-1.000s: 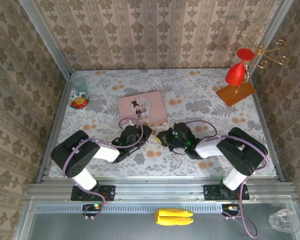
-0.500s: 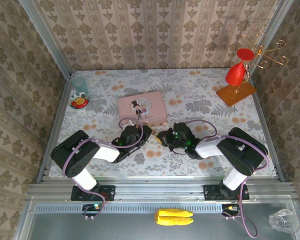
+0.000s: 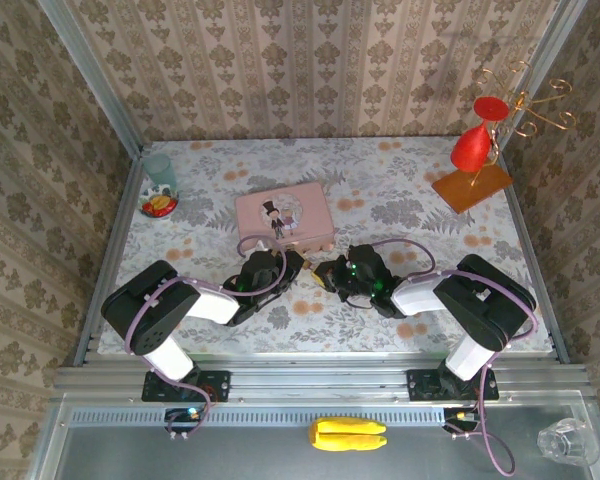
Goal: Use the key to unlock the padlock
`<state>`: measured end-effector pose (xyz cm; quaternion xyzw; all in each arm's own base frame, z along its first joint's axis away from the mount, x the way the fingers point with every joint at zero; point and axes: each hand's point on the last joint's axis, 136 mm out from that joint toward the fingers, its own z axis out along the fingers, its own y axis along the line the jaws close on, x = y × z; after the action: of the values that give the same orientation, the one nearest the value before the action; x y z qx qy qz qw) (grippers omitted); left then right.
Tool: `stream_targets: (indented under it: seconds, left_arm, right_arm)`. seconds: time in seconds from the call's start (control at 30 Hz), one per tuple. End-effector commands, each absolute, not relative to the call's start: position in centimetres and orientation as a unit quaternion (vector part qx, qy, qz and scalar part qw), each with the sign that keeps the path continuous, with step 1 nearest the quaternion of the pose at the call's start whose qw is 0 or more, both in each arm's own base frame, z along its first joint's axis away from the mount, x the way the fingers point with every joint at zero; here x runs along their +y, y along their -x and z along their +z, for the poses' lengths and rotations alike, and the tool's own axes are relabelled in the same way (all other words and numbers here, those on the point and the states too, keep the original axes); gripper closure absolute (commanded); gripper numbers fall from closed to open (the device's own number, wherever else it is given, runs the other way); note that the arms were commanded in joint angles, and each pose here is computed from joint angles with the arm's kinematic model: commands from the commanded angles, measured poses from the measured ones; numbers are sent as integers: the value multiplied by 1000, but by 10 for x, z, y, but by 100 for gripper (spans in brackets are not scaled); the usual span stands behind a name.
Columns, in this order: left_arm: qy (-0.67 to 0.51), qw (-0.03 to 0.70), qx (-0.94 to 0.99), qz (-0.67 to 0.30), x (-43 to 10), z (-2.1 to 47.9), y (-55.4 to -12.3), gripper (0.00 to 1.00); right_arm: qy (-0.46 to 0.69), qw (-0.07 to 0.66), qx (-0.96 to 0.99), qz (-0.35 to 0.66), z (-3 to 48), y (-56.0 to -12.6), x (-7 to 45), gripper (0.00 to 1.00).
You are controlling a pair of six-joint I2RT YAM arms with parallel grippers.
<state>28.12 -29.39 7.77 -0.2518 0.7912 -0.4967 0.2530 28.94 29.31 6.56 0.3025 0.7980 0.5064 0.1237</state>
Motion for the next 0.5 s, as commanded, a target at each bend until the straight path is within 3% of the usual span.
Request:
stream_targets:
  seconds: [0.0,0.47]
  left_arm:
    - [252,242,750,-562,-308,109,-280,94]
    - [266,249,744,-560,-293,105,-283,94]
  right_arm:
    - [-293,127,796,513,66,-289,292,100]
    - [-305,132,796,506,62,-283,278,100]
